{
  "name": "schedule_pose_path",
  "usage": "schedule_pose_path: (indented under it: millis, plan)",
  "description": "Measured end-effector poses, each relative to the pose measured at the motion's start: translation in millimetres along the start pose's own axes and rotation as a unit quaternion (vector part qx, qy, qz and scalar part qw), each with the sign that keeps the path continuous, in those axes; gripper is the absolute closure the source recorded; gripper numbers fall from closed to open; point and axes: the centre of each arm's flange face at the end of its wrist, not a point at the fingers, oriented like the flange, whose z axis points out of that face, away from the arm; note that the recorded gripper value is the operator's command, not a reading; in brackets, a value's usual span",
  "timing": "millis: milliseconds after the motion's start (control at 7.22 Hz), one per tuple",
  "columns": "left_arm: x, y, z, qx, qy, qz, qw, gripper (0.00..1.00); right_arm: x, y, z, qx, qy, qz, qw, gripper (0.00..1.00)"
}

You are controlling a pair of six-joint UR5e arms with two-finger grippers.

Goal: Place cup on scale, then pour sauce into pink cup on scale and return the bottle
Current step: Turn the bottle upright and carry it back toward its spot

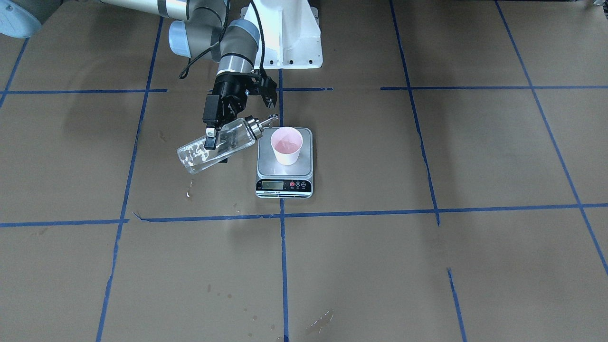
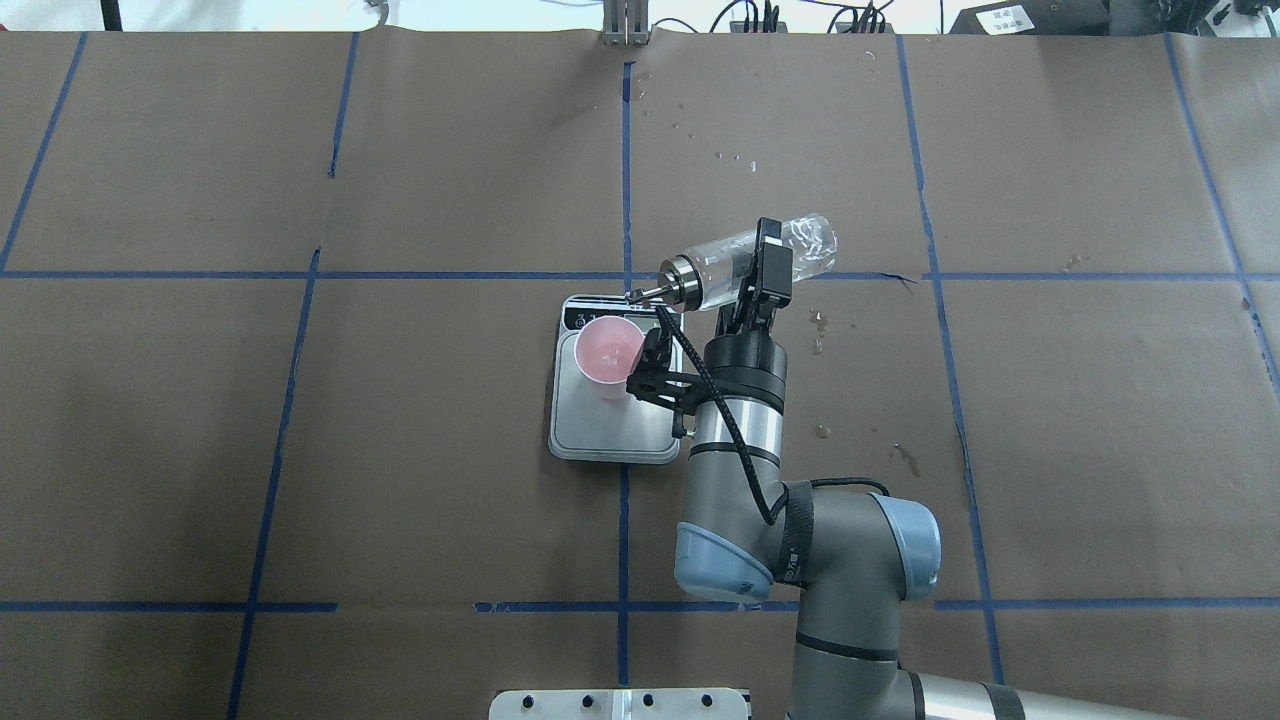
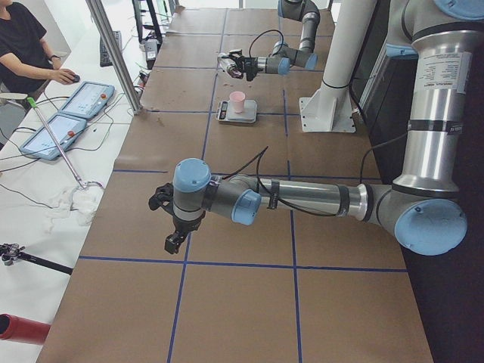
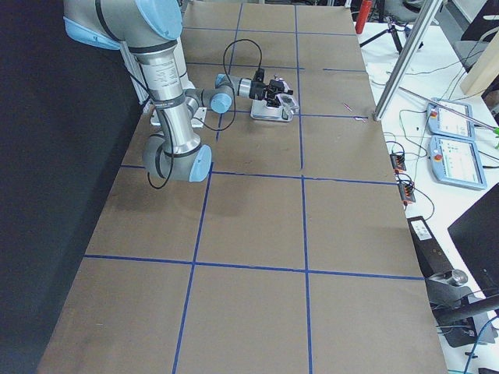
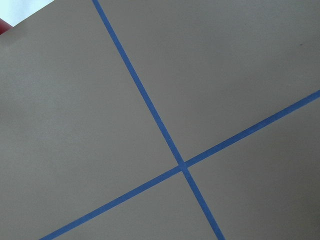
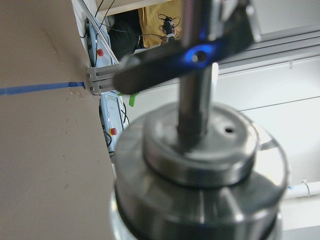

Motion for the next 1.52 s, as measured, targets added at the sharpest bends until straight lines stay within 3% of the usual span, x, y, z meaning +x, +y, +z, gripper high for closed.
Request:
schedule_pose_path:
  millis: [277, 415, 554, 831, 1108, 1385, 1523]
  plan:
    - [-2, -1, -4, 0.003, -0.002, -0.003, 1.0000, 0.00, 12, 1, -9, -0.002, -0.030, 0.092, 0.9954, 1.00]
    - [-3, -3, -6, 0.005, -0.003, -0.004, 1.0000, 0.00, 23, 2, -14, -0.002, -0.053, 0.152, 0.9870, 1.00]
    - [-4, -3, -7, 0.005, -0.003, -0.006, 1.0000, 0.00, 34, 5, -18, 0.002, -0.078, 0.211, 0.9743, 1.00]
    - [-4, 0, -6, 0.004, -0.003, -0.008, 1.0000, 0.00, 44, 27, -19, 0.011, -0.115, 0.309, 0.9440, 1.00]
    - [-4, 1, -6, 0.004, -0.002, -0.009, 1.0000, 0.00, 41, 57, -11, -0.005, -0.134, 0.406, 0.9041, 1.00]
    - [-3, 0, -8, 0.006, -0.002, -0.007, 1.0000, 0.00, 34, 106, 13, -0.048, -0.146, 0.458, 0.8754, 1.00]
    - [-2, -1, -10, 0.008, -0.003, -0.006, 1.0000, 0.00, 35, 128, 26, -0.078, -0.156, 0.489, 0.8549, 1.00]
